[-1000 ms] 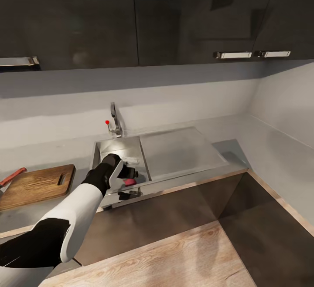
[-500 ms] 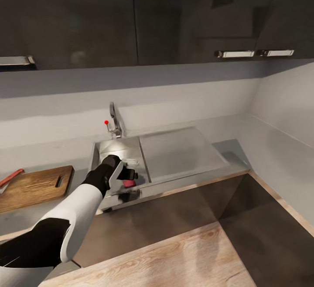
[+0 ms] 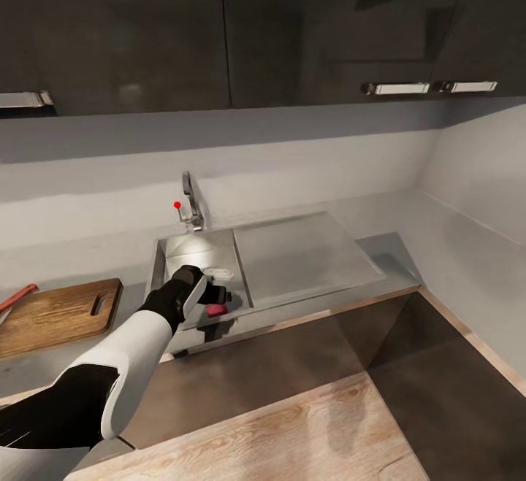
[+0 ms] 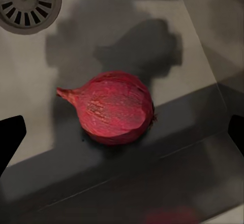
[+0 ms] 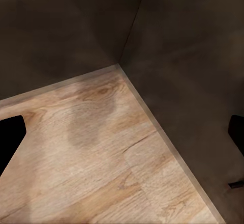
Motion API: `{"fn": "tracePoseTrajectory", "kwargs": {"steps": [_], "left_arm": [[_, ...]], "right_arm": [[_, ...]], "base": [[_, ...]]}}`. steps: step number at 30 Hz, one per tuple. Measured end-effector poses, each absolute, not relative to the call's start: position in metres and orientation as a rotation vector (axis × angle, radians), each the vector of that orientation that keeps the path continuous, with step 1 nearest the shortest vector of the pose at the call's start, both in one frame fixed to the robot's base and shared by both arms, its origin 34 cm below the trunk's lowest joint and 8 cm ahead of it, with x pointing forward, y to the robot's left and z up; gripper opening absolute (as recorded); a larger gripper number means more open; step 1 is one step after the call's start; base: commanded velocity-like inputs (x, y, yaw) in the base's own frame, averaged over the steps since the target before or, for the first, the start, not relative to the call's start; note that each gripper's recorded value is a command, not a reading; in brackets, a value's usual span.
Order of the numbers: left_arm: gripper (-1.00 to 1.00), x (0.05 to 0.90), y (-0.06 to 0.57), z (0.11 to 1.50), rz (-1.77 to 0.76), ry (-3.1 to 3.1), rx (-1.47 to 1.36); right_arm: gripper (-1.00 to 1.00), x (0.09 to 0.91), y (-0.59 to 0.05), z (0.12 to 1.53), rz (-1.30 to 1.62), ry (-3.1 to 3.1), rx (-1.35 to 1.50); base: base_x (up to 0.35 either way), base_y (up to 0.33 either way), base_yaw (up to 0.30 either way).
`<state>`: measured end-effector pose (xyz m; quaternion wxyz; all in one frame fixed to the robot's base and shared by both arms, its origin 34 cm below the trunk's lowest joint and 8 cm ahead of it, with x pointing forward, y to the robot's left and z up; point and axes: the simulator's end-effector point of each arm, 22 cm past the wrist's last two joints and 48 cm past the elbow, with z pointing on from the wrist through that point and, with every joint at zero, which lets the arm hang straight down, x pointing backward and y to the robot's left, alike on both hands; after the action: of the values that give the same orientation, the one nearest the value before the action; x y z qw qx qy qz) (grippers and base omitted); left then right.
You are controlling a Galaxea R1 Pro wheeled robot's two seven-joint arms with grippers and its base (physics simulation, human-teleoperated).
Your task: In the kitchen, take the Vidalia onion out of the sink, dice it on the chopping board with the paring knife, put the diced onion into the bowl on the countertop, then place both the paring knife and the chopping board into the sink.
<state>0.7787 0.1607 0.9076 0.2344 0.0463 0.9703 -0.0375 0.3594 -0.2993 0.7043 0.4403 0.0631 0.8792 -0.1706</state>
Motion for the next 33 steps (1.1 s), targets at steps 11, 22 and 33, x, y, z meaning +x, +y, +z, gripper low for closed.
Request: {"fn": "tracePoseTrajectory", "kwargs": {"steps": [11,22,33], "left_arm": [[1.0,0.778,0.161,0.904,-0.102,2.667,0.126],[1.0,0.777,0.162,0.9,-0.103,2.675,0.126],[1.0,0.771,0.163,0.889,-0.1,2.702,0.128]], "right_arm": [[1.0,0.358,-0.299,0.703,-0.424,2.188,0.156],[1.0,0.356,-0.299,0.702,-0.425,2.193,0.155],[1.0,0.355,-0.299,0.7,-0.426,2.199,0.154]], "base": [[0.059,-0.016,0.0],[0.01,-0.003,0.0],[0.0,0.0,0.0]]}}
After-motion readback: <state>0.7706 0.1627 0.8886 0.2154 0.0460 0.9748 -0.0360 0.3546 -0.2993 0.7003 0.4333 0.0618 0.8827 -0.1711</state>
